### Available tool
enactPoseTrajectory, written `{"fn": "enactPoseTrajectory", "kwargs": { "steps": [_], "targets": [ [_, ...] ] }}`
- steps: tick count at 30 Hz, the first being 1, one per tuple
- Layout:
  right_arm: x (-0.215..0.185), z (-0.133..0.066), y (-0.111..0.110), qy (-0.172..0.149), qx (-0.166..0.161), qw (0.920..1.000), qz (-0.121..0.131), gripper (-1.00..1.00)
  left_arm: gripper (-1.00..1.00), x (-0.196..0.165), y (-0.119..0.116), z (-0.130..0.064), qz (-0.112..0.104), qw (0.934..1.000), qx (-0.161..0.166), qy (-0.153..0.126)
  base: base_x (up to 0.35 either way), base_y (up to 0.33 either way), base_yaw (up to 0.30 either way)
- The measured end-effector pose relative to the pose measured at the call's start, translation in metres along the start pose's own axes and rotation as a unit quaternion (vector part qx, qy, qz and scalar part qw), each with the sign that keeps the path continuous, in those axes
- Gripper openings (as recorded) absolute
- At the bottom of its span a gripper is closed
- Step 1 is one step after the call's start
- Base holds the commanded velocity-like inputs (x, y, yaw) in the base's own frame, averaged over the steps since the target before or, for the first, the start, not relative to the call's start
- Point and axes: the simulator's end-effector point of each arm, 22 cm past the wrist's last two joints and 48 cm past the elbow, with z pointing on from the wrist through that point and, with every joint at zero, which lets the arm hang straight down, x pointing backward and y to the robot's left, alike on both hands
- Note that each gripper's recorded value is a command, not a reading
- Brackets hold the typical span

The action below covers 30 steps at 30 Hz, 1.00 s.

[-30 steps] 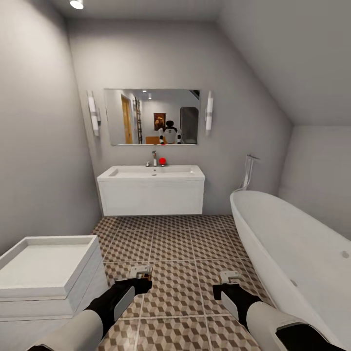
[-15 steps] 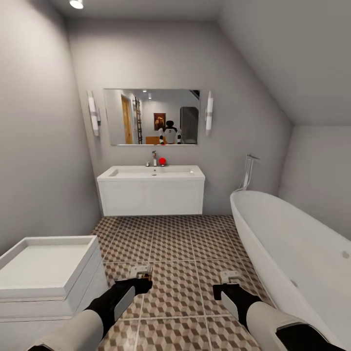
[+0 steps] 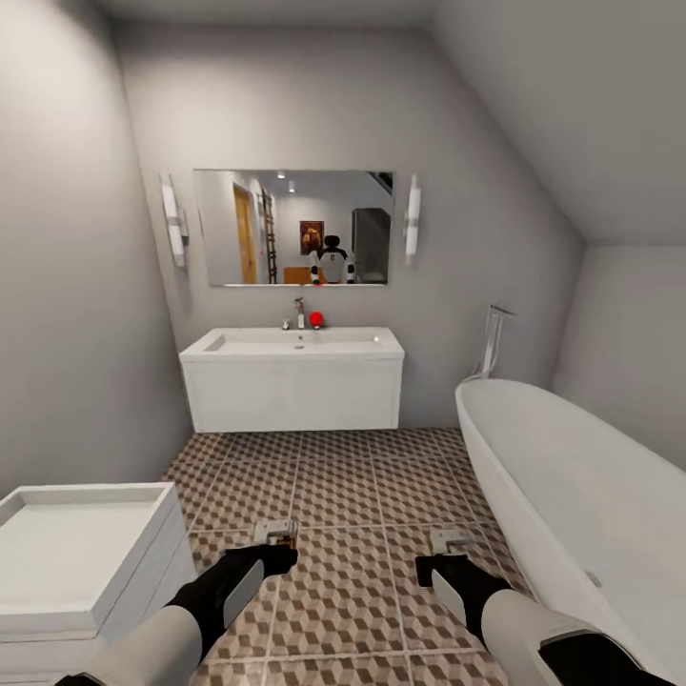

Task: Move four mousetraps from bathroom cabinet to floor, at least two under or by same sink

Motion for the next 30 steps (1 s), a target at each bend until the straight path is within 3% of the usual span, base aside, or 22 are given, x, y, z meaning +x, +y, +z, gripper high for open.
{"fn": "enactPoseTrajectory", "kwargs": {
  "steps": [30],
  "targets": [
    [0.001, 0.0001, -0.0005, 0.001, 0.001, 1.0, 0.0, -1.0, -1.0, 0.0009, 0.0006, 0.0002, 0.0, 1.0, -0.001, 0.001, 0.323, 0.0, 0.0]
  ]
}}
